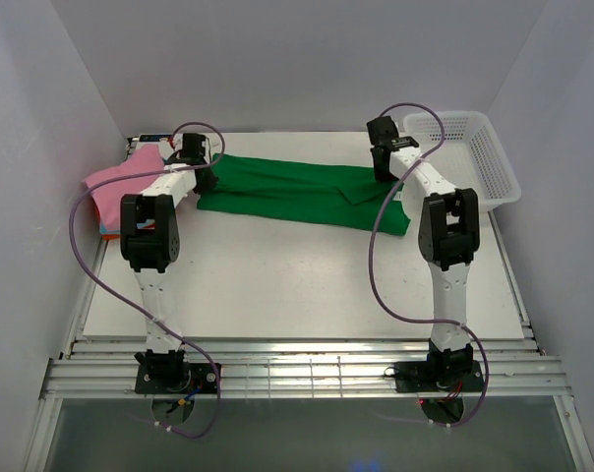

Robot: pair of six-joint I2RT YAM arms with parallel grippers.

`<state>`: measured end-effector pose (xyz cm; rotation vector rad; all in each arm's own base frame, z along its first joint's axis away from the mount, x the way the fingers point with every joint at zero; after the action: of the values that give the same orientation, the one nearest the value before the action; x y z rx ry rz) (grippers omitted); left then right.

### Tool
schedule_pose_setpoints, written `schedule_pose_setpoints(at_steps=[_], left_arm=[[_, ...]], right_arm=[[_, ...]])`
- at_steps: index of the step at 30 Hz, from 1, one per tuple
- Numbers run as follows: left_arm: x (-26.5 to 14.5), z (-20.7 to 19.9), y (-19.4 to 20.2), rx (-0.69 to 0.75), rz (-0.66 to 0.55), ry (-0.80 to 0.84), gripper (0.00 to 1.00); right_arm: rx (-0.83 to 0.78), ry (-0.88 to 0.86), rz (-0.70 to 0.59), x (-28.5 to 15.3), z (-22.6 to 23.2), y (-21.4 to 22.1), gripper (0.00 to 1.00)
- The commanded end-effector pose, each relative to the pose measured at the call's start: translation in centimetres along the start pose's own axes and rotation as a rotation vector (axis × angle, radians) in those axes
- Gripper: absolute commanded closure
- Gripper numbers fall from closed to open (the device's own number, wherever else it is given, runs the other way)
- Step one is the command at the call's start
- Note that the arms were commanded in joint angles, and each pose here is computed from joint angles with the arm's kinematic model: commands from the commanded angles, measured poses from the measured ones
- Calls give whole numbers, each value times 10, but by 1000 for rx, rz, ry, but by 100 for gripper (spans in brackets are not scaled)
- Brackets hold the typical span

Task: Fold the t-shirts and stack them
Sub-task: Fold the tshirt

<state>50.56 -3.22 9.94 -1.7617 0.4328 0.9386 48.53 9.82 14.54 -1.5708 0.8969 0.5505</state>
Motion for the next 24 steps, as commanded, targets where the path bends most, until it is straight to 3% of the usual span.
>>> schedule_pose_setpoints(at_steps=[1, 2, 3, 5, 6, 9, 12, 13, 17, 20, 23, 24], left_arm=[[-6, -1, -23, -5, -49, 17, 78], [-6, -3, -25, -6, -59, 21, 70], [-4, -3, -29, -4, -70, 25, 53], [-4, -8, -39, 3, -118, 49, 34], [-6, -11, -44, 8, -139, 59, 28], [-21, -18, -77, -4, -253, 69, 24], [-57, -24, -111, -23, -393, 106, 24], [-76, -27, -121, -32, -449, 138, 24], [-104, -30, -122, -55, -491, 217, 25], [-99, -30, -106, -75, -439, 247, 32], [-76, -29, -75, -86, -336, 253, 67], [-61, -28, -58, -79, -277, 257, 98]], right_arm=[[4, 10, -35, -1, -4, -14, 92], [4, 14, -38, -1, -4, -15, 92], [2, 15, -41, 0, -4, -16, 92], [-1, 27, -44, 3, -4, -16, 88], [-2, 31, -45, 4, -4, -17, 79], [3, 69, -74, 4, -7, -24, 65], [25, 129, -128, -3, -16, -31, 63], [64, 130, -198, -16, -21, -44, 63], [119, 107, -291, -40, -31, -38, 63], [144, 24, -339, -67, -34, -41, 63], [110, -93, -291, -77, -26, -31, 65], [81, -119, -246, -76, -22, -21, 66]])
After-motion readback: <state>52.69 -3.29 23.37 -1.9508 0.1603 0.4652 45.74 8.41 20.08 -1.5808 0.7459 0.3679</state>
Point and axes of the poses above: each gripper's point midway between its finger pads, its own x axis out along the fingers, its own z axis along the line the jaws close on, y = z × x, the point moved 7 cm from there along -x, back along the fingers, and after that the axes turned 6 degrees about x, right-handed, at the moved point
